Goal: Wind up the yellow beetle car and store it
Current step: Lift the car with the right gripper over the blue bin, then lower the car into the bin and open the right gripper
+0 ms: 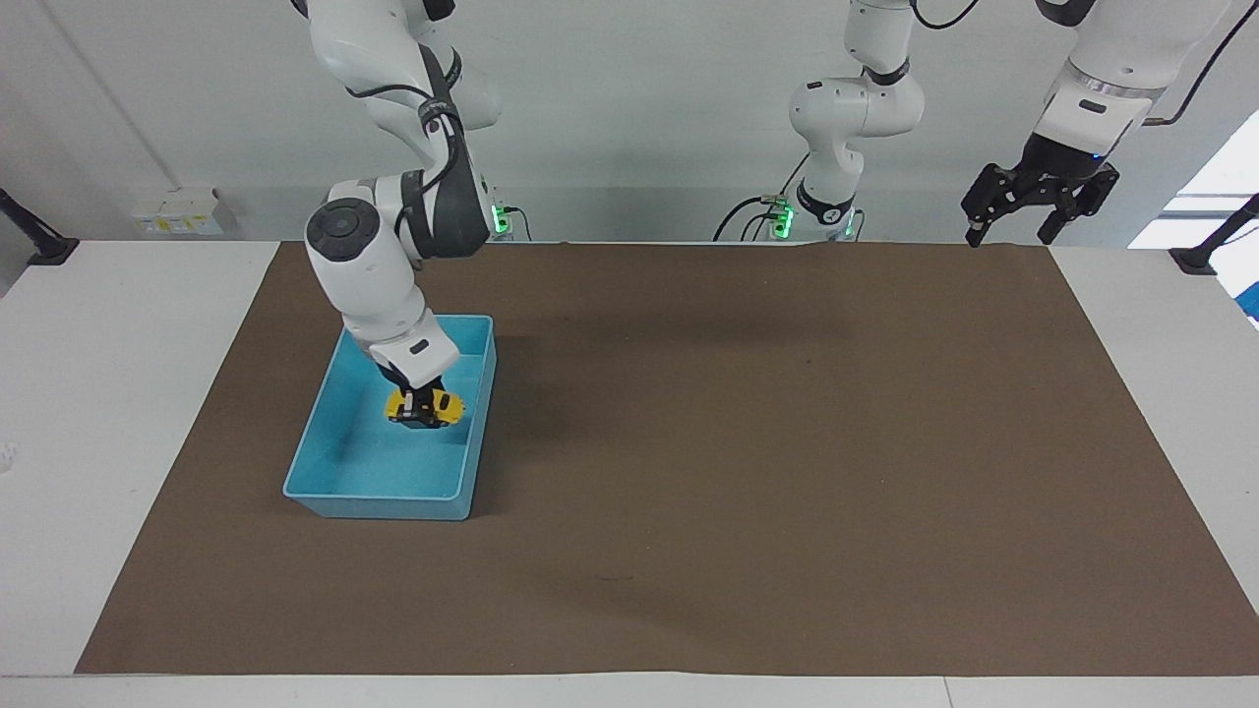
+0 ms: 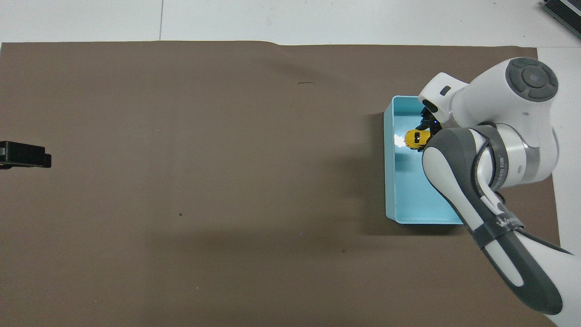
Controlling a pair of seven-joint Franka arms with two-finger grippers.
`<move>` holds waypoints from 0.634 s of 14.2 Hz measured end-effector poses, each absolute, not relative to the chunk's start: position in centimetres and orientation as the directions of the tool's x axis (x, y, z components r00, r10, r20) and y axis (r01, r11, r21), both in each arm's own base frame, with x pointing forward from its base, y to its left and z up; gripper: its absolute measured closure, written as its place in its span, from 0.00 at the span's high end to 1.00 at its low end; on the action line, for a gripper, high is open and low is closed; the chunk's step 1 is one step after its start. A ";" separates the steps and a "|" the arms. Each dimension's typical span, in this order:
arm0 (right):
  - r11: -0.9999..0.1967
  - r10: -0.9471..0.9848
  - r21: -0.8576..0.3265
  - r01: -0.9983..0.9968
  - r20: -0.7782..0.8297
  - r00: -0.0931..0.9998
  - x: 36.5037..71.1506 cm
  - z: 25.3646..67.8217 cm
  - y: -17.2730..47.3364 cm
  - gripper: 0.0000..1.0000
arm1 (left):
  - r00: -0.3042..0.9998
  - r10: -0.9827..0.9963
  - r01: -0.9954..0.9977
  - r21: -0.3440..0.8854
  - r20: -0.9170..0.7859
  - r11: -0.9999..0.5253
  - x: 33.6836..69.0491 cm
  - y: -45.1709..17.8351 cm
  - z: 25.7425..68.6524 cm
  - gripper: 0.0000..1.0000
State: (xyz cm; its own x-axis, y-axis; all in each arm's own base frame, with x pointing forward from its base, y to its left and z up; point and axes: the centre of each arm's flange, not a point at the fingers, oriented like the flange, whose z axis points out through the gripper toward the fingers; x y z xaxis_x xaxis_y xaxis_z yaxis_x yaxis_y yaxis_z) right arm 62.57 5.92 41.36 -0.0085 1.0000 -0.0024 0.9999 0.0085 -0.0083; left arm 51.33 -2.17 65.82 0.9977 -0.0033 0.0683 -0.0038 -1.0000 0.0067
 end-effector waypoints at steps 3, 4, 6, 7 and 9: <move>-0.003 1.000 -0.038 0.999 0.000 0.003 61.4 40.1 4.7 0.50 | 0.998 -0.003 -0.004 0.007 0.068 -1.000 51.3 -2.2 65.8 1.00; -0.008 1.000 -0.040 0.999 0.006 0.009 60.8 39.7 4.6 0.50 | 0.998 -0.003 -0.004 0.007 0.068 -1.000 51.3 -2.2 65.8 1.00; -0.011 1.000 -0.042 0.999 0.007 0.011 59.9 39.3 4.5 0.50 | 0.998 -0.003 -0.004 0.007 0.068 -1.000 51.3 -2.2 65.8 1.00; -0.012 1.000 -0.043 0.999 0.006 0.012 59.5 39.2 4.4 0.50 | 0.998 -0.003 -0.004 0.007 0.068 -1.000 51.3 -2.2 65.8 1.00; -0.015 1.000 -0.047 0.999 0.005 0.015 58.8 39.0 4.2 0.50 | 0.998 -0.003 -0.004 0.007 0.068 -1.000 51.3 -2.2 65.8 1.00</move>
